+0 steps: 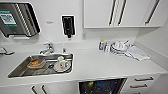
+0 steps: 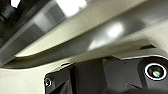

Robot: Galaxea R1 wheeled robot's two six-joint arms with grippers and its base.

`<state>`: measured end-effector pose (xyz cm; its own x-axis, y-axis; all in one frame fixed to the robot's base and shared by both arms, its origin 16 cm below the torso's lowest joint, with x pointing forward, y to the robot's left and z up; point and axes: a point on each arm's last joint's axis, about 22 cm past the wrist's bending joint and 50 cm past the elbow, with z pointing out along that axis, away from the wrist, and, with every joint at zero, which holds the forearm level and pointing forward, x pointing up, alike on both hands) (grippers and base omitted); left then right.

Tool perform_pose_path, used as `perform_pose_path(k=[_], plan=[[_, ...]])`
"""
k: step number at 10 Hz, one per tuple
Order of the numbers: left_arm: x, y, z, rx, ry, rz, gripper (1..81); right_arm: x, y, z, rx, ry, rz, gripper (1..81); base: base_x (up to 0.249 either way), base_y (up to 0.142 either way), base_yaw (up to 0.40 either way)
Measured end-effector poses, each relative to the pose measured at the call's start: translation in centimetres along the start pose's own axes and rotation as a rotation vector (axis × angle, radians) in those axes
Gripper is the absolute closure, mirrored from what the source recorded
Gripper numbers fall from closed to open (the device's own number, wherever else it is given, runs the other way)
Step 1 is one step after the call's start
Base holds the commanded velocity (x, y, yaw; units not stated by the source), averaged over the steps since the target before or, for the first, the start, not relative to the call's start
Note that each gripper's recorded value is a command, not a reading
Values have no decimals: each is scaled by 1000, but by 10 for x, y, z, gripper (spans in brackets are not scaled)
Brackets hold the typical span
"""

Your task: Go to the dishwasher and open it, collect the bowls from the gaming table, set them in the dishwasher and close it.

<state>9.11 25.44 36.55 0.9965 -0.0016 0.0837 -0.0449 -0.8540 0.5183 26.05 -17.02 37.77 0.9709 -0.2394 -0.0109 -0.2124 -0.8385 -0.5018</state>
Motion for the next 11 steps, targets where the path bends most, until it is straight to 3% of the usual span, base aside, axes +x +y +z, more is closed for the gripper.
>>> perform_pose_path(k=[1,3,8,11], plan=[[7,-3,5,1,9,6,10,24,-18,10,23,27,-10,10,0,0,0],[8,-10,5,7,9,9,10,41,-21,15,10,37,-10,10,0,0,0],[1,-11,2,11,0,7,10,56,-21,9,-39,-7,39,10,0,0,0],[0,-11,2,11,0,7,10,95,-54,-17,12,-26,57,10,0,0,0]])
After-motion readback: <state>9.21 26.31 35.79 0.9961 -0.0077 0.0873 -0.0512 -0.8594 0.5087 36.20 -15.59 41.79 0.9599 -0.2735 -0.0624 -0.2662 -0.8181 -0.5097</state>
